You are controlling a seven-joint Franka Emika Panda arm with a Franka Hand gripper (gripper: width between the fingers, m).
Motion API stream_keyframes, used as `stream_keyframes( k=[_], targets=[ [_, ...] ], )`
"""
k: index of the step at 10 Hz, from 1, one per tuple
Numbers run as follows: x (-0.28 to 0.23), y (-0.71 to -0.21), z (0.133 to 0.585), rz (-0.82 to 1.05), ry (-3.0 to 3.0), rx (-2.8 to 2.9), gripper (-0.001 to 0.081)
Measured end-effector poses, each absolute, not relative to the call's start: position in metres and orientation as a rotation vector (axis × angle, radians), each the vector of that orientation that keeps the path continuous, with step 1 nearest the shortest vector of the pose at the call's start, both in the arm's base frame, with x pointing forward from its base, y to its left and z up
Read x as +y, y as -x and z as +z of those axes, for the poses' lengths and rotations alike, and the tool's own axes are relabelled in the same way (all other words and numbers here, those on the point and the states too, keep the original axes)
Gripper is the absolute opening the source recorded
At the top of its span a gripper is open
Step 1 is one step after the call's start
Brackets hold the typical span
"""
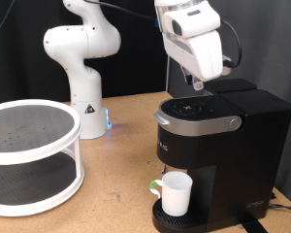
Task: Make a cup of coffee with the keurig machine
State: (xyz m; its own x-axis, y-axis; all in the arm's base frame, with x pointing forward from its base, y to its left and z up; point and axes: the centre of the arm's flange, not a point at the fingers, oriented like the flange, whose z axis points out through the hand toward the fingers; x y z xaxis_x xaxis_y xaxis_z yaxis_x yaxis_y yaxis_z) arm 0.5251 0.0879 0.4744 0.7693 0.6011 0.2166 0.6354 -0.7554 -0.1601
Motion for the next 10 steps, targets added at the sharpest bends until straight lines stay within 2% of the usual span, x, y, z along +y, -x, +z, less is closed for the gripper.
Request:
stream_keyframes(
  k=[1,2,3,5,10],
  targets=[
    [0.087,-0.523,0.47,-0.241,2.745,-0.975,0.0222],
    [0.085,-0.519,0.466,-0.242,2.746,-0.981,0.0061],
    [0.085,-0.516,0.462,-0.24,2.746,-0.985,0.0061],
    [0.083,-0.51,0.453,-0.226,2.749,-0.981,0.0004],
    [0.075,-0.509,0.438,-0.223,2.771,-0.947,0.0001]
  ],
)
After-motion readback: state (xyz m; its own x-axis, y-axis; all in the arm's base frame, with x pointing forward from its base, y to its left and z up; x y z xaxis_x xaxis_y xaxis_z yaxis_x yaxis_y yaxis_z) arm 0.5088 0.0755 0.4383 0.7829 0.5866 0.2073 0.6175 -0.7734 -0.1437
